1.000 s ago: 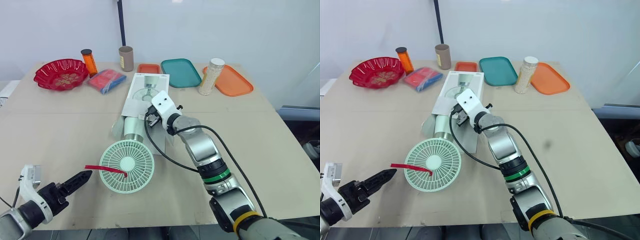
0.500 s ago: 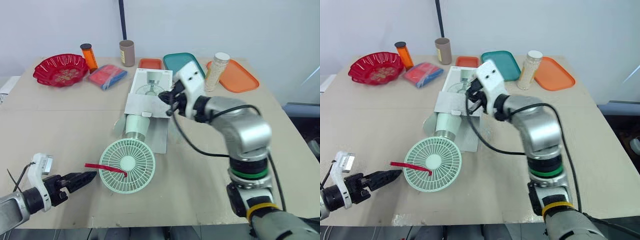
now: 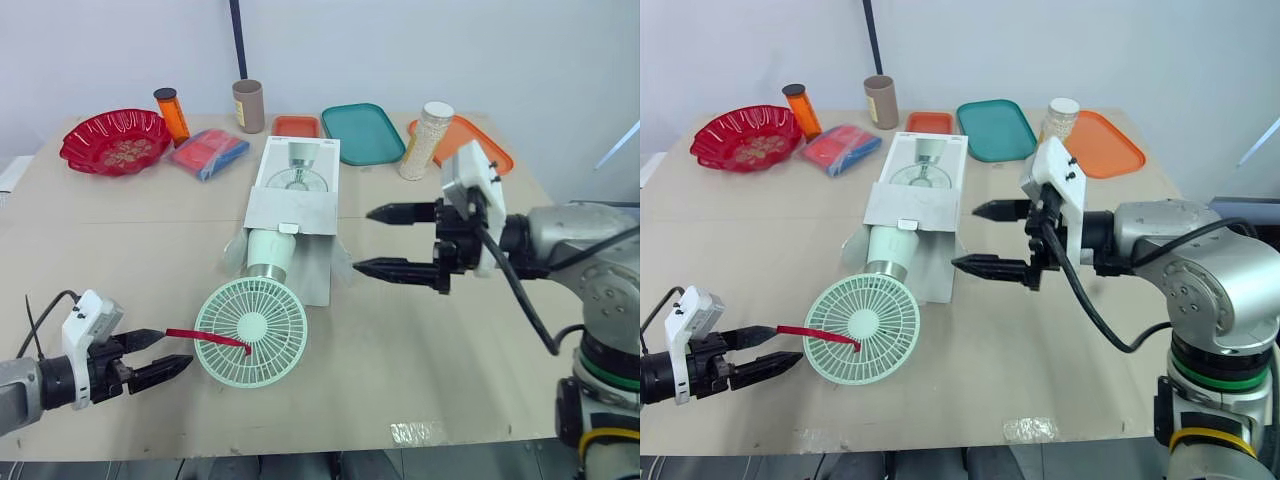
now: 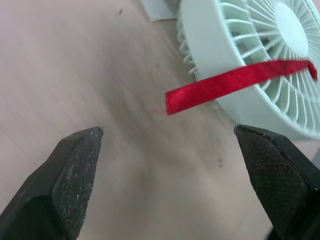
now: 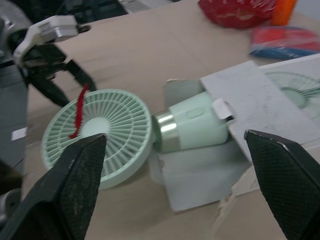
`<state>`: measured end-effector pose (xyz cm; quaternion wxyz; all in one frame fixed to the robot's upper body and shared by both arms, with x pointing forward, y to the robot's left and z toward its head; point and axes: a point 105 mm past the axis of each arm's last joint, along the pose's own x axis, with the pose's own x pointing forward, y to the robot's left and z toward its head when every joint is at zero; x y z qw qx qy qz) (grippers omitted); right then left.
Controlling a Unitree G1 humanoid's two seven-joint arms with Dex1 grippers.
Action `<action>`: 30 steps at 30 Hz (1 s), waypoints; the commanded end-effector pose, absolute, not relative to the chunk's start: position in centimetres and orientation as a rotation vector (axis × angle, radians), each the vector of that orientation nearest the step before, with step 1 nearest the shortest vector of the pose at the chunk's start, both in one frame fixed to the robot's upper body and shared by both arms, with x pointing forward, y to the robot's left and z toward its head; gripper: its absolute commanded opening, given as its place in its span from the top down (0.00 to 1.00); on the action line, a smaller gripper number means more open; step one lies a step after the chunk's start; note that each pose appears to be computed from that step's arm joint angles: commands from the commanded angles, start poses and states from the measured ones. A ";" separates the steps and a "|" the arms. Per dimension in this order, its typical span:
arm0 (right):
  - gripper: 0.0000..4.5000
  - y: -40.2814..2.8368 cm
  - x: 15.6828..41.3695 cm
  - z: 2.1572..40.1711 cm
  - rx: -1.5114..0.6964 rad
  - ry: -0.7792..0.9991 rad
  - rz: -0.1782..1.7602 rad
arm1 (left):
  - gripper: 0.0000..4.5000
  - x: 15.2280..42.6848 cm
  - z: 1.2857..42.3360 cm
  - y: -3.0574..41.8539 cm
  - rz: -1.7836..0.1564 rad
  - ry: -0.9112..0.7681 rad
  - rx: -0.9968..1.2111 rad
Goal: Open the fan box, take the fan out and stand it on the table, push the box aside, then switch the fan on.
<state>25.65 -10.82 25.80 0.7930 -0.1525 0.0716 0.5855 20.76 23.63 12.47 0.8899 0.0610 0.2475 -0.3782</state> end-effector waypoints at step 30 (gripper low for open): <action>0.03 -11.4 23.3 26.1 -0.473 0.161 1.414 | 0.00 25.7 15.1 22.0 -1.181 -0.414 1.229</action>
